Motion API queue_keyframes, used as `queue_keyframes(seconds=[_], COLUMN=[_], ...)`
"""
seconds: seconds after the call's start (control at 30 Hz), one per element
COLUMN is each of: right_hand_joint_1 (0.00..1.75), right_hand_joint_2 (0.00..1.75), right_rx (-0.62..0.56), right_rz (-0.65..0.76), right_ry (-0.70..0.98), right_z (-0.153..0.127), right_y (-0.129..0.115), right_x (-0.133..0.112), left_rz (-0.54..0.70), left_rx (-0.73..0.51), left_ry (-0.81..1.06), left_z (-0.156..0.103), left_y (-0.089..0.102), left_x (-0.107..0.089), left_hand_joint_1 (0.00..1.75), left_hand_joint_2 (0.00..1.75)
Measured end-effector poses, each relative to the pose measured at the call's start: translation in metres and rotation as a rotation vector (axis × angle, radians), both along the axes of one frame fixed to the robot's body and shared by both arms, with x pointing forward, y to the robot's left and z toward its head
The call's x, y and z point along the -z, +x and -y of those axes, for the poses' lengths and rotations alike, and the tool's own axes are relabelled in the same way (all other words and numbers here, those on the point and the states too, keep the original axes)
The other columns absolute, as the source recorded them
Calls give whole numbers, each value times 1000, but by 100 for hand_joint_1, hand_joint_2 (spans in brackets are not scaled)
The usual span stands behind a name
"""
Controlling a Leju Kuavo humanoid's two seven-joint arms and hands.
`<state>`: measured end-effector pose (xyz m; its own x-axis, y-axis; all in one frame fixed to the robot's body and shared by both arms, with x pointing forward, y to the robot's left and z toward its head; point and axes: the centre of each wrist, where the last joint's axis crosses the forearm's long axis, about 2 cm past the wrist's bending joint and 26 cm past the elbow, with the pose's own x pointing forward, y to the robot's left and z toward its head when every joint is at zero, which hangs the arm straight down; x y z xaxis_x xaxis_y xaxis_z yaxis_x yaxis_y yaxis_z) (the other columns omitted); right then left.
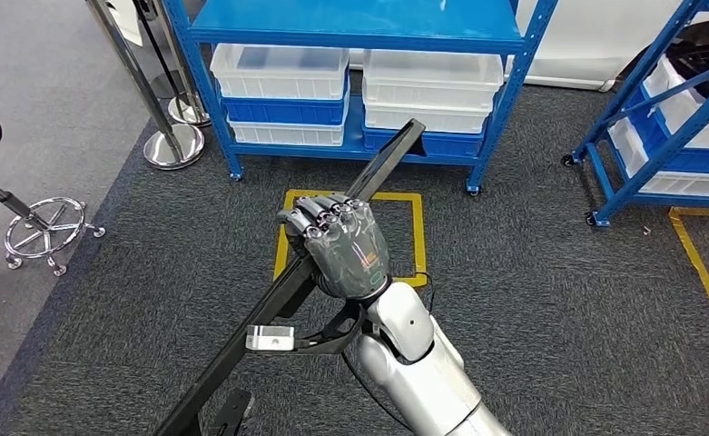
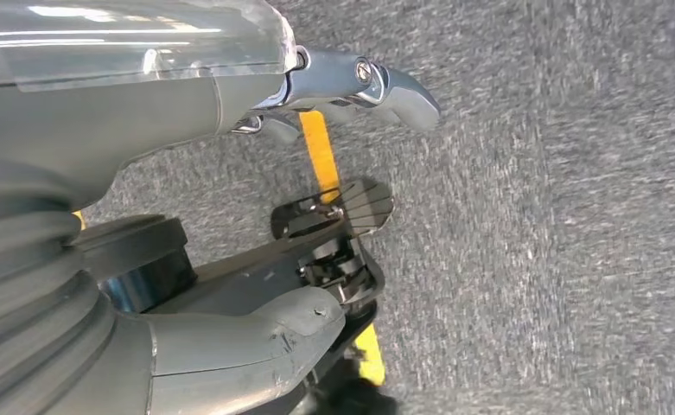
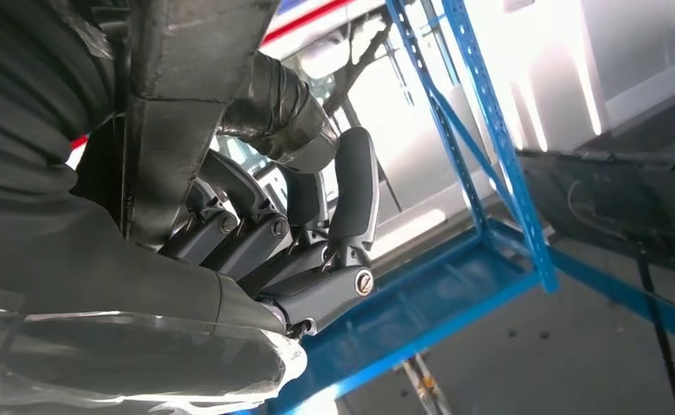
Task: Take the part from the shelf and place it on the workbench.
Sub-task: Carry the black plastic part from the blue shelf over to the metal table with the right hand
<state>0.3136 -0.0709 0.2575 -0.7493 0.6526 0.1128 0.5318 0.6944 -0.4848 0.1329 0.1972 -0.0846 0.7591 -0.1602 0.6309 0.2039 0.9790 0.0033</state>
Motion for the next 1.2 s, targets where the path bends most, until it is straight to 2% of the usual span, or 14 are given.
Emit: queue_keyframes(seconds=[0.67,1.2], right_hand_joint_1=[175,175], right_hand_joint_2=[175,175], right_rx=[-5,-15], right_rz=[20,-19], right_ry=[9,58], right_z=[0,2], right_y=[1,4], right_x=[-5,-4], left_rz=[8,12], left_rx=[10,4], left_ry=[-1,-3], left_z=[2,3], left_y=[5,6], left_x=[-2,-2], left_hand_joint_1=[0,0], left_hand_joint_2=[175,175])
